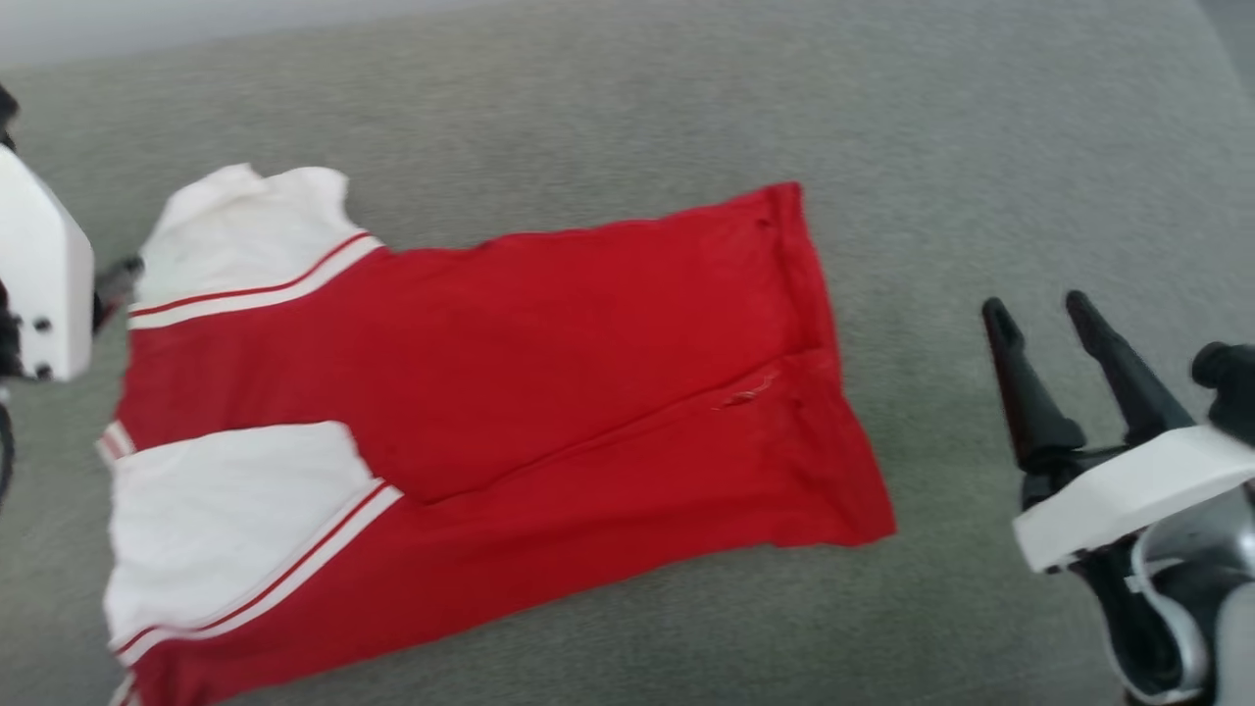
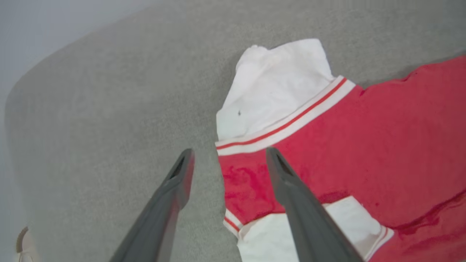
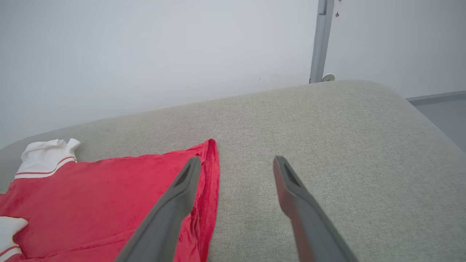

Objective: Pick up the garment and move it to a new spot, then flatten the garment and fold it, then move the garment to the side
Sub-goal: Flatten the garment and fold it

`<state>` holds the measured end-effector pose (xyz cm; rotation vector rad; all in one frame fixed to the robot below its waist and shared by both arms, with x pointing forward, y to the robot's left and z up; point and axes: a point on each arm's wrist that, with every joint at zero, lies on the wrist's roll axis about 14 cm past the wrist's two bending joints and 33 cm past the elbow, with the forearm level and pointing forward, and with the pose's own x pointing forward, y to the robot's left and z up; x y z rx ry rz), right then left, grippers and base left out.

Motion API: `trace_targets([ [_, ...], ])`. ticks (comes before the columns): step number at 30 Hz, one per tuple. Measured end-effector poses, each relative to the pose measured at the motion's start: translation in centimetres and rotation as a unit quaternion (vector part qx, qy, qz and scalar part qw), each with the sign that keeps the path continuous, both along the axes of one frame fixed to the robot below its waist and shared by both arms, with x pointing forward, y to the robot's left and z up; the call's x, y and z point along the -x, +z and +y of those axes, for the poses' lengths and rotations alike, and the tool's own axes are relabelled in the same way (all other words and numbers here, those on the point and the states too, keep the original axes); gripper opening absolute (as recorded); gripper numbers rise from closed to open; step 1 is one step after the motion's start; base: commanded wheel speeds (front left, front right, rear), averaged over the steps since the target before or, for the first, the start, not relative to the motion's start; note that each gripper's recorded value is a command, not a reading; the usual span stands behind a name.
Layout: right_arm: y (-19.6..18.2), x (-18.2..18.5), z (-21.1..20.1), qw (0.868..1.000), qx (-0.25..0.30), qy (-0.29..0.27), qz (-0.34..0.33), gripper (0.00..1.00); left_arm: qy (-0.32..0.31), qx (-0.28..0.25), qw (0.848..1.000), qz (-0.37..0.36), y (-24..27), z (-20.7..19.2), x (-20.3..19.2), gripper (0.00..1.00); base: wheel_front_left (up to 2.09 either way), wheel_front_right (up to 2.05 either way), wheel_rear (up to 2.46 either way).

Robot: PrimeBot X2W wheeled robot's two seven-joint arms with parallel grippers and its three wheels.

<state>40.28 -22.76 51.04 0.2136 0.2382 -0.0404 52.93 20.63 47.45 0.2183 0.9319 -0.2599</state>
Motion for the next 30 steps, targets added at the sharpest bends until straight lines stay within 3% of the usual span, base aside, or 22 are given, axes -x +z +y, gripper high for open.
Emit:
trace_targets([
  [6, -0.8, 0.7, 0.0, 1.000, -0.006, -0.008, -0.008, 1.00, -0.021, 0.009, 1.000, -0.011, -0.9, -2.1, -3.7, 1.00, 0.00, 0.00, 0.00],
  [11, -2.1, 1.4, -0.4, 1.000, -0.009, -0.018, 0.010, 1.00, -0.016, 0.000, 1.000, 0.024, -3.7, -3.3, -6.0, 1.00, 0.00, 0.00, 0.00],
  [20, -5.0, -0.3, 2.1, 0.996, 0.000, 0.032, 0.078, 1.00, 0.016, -0.025, 0.996, 0.084, -9.4, -2.9, -7.2, 1.00, 0.00, 0.00, 0.00],
  [21, -5.2, -0.7, 2.3, 0.996, 0.001, 0.037, 0.084, 1.00, 0.023, -0.022, 0.996, 0.088, -9.7, -2.9, -7.4, 0.96, 0.00, 0.00, 0.00],
  [22, -5.7, -1.0, 2.4, 0.995, -0.001, 0.040, 0.095, 1.00, 0.028, -0.019, 0.995, 0.092, -10.0, -2.9, -7.5, 0.38, 0.00, 0.00, 0.00],
  [23, -6.0, -1.2, 2.6, 0.993, 0.003, 0.048, 0.106, 1.00, 0.030, -0.017, 0.995, 0.096, -10.2, -2.9, -7.6, 0.00, 0.00, 0.00, 0.00],
  [30, -6.7, -4.9, 4.2, 0.983, 0.021, 0.098, 0.154, 1.00, 0.026, -0.011, 0.994, 0.104, -10.6, -3.5, -8.2, 0.00, 0.00, 0.00, 0.00],
])
